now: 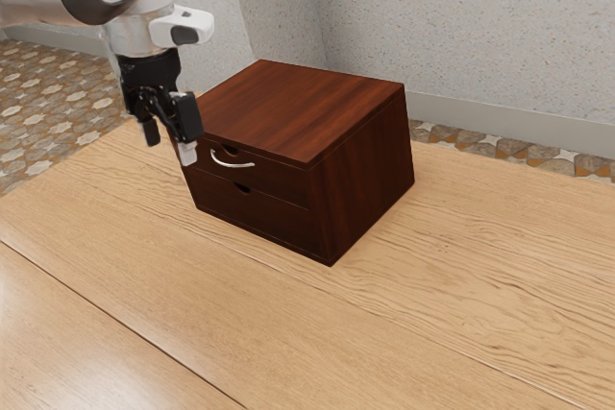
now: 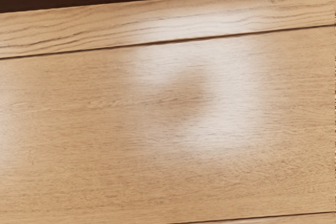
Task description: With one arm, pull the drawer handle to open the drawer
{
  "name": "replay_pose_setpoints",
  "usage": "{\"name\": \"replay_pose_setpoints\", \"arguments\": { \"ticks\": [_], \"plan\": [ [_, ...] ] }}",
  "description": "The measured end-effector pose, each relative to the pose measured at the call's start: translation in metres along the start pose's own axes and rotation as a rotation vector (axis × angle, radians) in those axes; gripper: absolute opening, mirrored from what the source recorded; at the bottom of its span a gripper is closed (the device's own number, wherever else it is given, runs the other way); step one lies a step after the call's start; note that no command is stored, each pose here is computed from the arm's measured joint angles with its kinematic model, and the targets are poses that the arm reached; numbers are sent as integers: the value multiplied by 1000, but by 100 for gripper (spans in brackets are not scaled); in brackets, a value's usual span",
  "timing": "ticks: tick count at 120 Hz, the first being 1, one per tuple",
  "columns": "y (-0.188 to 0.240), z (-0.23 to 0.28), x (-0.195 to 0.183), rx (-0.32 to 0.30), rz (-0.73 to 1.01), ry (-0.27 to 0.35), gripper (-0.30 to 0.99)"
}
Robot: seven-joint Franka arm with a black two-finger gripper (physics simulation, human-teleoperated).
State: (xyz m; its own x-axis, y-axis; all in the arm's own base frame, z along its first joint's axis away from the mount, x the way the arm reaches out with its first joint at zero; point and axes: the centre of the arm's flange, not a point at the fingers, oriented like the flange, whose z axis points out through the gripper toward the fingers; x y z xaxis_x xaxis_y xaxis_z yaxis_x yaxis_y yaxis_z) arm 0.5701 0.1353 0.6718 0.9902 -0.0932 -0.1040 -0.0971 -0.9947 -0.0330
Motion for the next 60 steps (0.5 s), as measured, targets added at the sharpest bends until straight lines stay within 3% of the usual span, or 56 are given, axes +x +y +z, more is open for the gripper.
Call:
{"name": "replay_pose_setpoints", "arguments": {
  "ticks": [15, 26, 34, 38, 44, 60],
  "plan": [
    [-4, -2, 4, -13, -1, 48, 69],
    [28, -89, -37, 52, 114, 244, 69],
    [68, -113, -37, 97, 313, 315, 69],
    [82, -110, -29, 113, 405, 317, 69],
    [86, -84, 0, 138, 505, 265, 69],
    [51, -44, 23, 171, 667, 180, 69]
  ]
}}
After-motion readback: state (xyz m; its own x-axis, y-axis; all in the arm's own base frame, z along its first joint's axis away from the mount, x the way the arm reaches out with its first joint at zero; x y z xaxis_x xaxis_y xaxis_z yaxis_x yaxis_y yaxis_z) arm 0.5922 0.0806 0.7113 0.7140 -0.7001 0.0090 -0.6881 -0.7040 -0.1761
